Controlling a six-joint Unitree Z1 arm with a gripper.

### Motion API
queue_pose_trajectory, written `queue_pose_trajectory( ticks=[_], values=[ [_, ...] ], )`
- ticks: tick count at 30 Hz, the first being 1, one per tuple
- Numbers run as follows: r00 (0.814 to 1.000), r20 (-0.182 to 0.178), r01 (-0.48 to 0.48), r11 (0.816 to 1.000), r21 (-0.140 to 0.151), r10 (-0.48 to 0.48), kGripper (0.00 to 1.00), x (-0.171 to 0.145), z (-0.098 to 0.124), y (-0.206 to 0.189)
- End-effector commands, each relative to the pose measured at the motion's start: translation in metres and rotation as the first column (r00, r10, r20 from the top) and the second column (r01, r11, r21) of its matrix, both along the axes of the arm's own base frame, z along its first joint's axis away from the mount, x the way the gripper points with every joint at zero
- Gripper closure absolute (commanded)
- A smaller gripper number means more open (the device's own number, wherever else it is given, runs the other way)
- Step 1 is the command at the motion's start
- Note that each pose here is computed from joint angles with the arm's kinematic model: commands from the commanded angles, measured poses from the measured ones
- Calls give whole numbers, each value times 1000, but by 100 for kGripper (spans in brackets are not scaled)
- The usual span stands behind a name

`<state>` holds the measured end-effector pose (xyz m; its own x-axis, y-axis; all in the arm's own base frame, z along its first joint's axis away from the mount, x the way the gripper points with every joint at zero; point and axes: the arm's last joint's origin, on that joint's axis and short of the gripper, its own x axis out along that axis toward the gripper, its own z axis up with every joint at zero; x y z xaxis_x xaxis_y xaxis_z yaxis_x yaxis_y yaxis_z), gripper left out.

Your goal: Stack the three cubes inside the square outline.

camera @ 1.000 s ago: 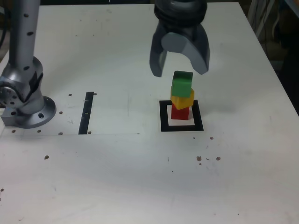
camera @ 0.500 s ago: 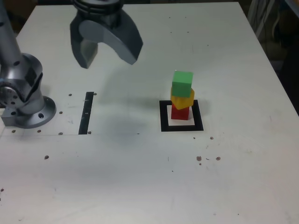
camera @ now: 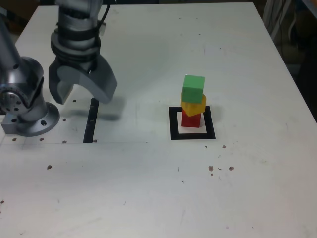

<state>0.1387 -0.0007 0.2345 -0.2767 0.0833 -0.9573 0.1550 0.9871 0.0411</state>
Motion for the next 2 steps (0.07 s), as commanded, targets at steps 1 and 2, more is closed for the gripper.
queue_pose_trajectory(
  ticks=[1, 2],
  values=[
    [1000, -20, 1, 1000, 0, -1, 0, -15, -8, 1],
    [1000, -16, 2, 1000, 2, -2, 0, -17, -9, 1]
  ],
)
